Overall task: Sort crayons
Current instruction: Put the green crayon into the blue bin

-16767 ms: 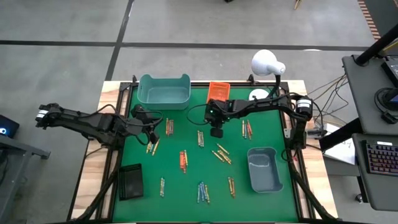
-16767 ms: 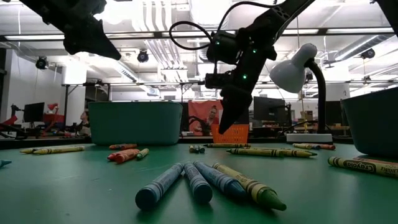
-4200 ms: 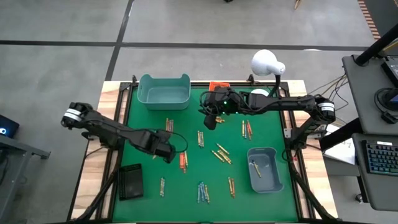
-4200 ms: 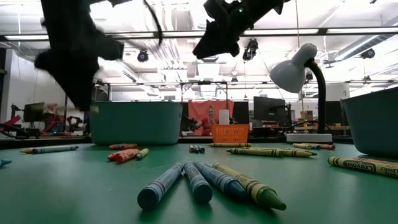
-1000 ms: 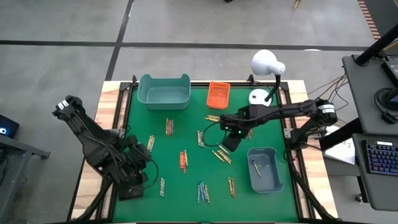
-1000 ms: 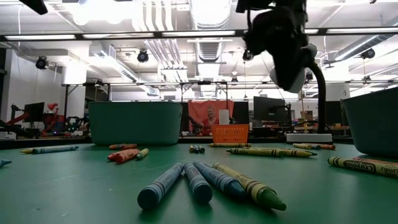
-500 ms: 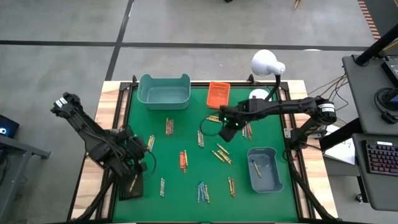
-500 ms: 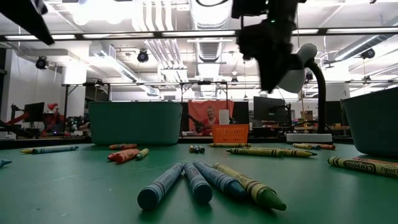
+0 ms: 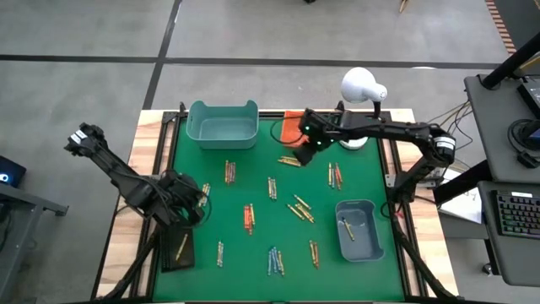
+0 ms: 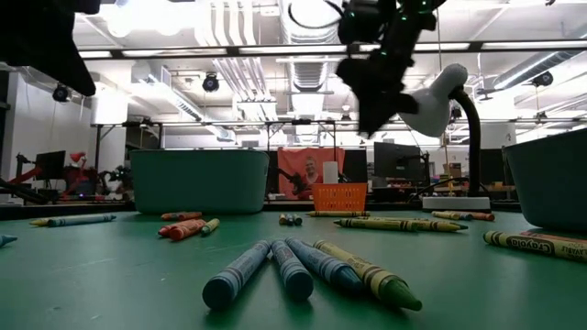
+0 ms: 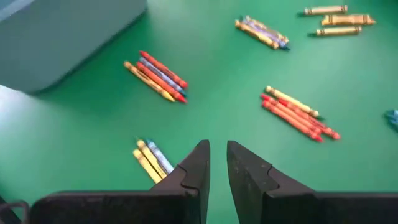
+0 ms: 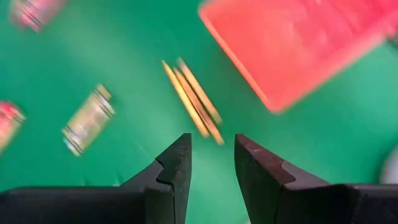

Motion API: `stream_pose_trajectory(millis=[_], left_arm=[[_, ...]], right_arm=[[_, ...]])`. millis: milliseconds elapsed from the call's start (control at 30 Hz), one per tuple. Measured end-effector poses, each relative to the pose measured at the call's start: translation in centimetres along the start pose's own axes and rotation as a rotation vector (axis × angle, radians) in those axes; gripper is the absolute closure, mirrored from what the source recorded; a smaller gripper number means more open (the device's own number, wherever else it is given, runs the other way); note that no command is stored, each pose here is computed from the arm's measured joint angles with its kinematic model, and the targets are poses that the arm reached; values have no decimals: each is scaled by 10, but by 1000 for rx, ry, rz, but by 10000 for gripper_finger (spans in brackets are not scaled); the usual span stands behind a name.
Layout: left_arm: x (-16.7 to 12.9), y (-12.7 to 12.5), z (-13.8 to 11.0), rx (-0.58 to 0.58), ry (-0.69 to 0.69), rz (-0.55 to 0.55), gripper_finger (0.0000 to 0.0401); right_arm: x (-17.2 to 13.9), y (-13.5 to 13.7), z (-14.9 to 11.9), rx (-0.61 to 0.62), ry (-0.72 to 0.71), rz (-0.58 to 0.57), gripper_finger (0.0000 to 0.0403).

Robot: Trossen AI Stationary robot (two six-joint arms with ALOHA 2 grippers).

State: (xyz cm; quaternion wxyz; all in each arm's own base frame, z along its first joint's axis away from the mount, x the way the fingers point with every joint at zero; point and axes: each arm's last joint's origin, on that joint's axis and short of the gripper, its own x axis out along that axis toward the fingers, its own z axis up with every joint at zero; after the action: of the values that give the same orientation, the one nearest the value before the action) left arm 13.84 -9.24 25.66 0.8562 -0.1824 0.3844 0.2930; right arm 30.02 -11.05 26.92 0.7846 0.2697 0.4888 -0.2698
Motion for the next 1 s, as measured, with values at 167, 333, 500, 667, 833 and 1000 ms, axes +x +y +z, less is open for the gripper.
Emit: stream_pose_trajectory(millis=[167, 333, 500, 667, 833, 1000], left_arm=[[3, -3, -2, 24, 2, 15, 364], [3, -2, 1, 47, -44, 29, 364], [2, 2, 4, 79, -49, 27, 364], [3, 5, 9, 113, -61, 43, 364], [8, 12, 18, 159, -42, 73, 364], [11, 21, 29, 202, -15, 94, 364]], right_arm=[[-4, -10, -29, 12, 284, -136, 294], [-7, -14, -47, 18, 446, -230, 294], [2, -17, -53, 32, 457, -243, 294], [18, -17, -54, 38, 386, -205, 294], [22, -17, -55, 39, 376, -198, 294], [22, -18, -55, 39, 381, -201, 294]])
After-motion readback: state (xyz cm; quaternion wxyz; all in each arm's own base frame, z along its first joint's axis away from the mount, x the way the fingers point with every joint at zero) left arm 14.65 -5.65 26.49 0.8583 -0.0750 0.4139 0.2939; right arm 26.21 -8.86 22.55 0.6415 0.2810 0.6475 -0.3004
